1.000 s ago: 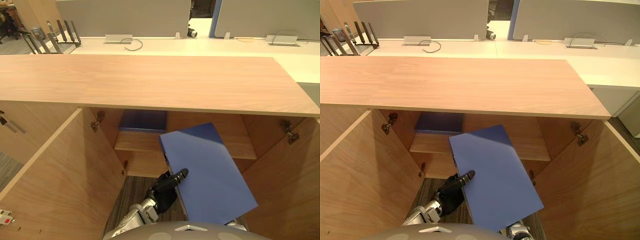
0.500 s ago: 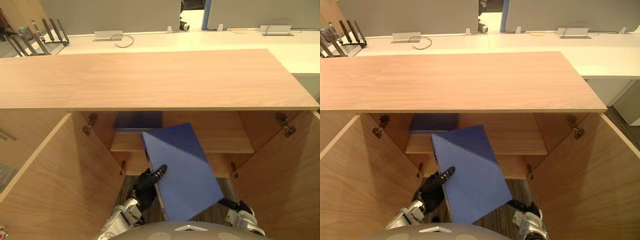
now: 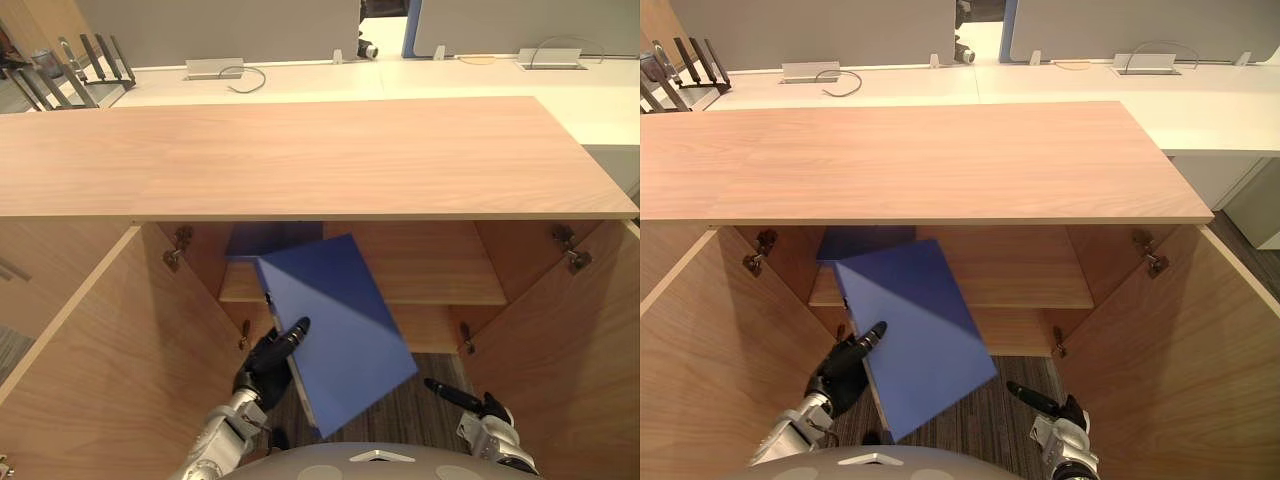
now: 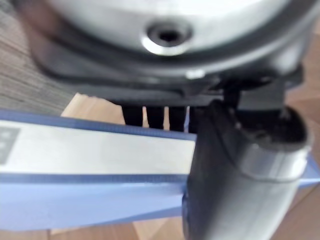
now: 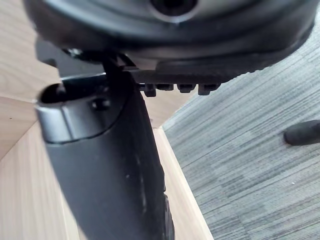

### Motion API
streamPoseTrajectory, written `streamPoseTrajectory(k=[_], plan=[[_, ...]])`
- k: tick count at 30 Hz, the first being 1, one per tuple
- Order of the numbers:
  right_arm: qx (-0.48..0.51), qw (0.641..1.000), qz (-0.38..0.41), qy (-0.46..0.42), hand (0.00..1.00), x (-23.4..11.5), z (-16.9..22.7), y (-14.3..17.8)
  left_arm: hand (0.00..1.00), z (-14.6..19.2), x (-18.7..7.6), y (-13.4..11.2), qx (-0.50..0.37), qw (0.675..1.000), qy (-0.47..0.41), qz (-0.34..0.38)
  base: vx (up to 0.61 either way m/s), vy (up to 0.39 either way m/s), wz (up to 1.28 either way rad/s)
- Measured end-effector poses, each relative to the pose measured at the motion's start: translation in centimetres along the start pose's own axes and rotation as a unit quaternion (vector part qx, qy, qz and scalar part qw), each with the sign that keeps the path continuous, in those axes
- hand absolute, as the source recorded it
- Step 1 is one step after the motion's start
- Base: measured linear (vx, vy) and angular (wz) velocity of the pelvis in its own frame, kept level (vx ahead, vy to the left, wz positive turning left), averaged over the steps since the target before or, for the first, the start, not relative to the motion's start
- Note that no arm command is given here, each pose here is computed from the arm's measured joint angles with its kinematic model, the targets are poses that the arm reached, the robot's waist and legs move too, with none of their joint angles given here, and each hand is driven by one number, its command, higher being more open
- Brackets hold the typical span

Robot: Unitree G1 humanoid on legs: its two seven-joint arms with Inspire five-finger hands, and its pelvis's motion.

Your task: Walk over to the cabinet, pick up the folder, carry it to the office cabinet, place the folder inside the office cabinet, then close the office cabinet door

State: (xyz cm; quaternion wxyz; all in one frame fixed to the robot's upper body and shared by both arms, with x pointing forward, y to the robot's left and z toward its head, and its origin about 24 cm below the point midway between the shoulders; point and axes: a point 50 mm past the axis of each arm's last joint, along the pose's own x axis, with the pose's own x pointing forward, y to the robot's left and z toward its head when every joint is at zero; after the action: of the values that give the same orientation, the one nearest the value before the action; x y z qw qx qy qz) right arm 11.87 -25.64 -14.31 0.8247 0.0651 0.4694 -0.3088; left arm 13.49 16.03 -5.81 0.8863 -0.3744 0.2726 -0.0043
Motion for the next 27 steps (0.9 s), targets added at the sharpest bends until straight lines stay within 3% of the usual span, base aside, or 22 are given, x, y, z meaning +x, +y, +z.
streamPoseTrajectory(k=[4,11,15,20,27], plan=[[0.000,1.000,0.000,-0.017,1.00,0.1,1.3,-0.3,0.00,2.2,-0.2,1.3,0.017,0.999,-0.044,0.027,0.00,0.000,0.00],[0.003,0.982,-0.006,-0.190,1.00,-0.8,10.6,-1.7,0.00,4.4,-0.7,2.6,0.055,0.993,-0.083,0.057,0.00,0.000,0.00],[0.007,0.975,-0.004,-0.223,1.00,-1.1,12.9,-1.8,0.00,4.5,-0.8,2.7,0.059,0.993,-0.083,0.058,0.00,0.000,0.00],[0.028,0.970,0.096,-0.222,1.00,-1.3,13.3,-0.2,0.00,4.7,-0.8,2.8,0.066,0.993,-0.081,0.050,0.00,0.000,0.00],[-0.106,0.927,0.287,-0.218,1.00,-2.7,13.3,3.9,0.00,5.6,-0.3,2.5,0.097,0.993,-0.070,0.002,0.00,0.000,0.00]])
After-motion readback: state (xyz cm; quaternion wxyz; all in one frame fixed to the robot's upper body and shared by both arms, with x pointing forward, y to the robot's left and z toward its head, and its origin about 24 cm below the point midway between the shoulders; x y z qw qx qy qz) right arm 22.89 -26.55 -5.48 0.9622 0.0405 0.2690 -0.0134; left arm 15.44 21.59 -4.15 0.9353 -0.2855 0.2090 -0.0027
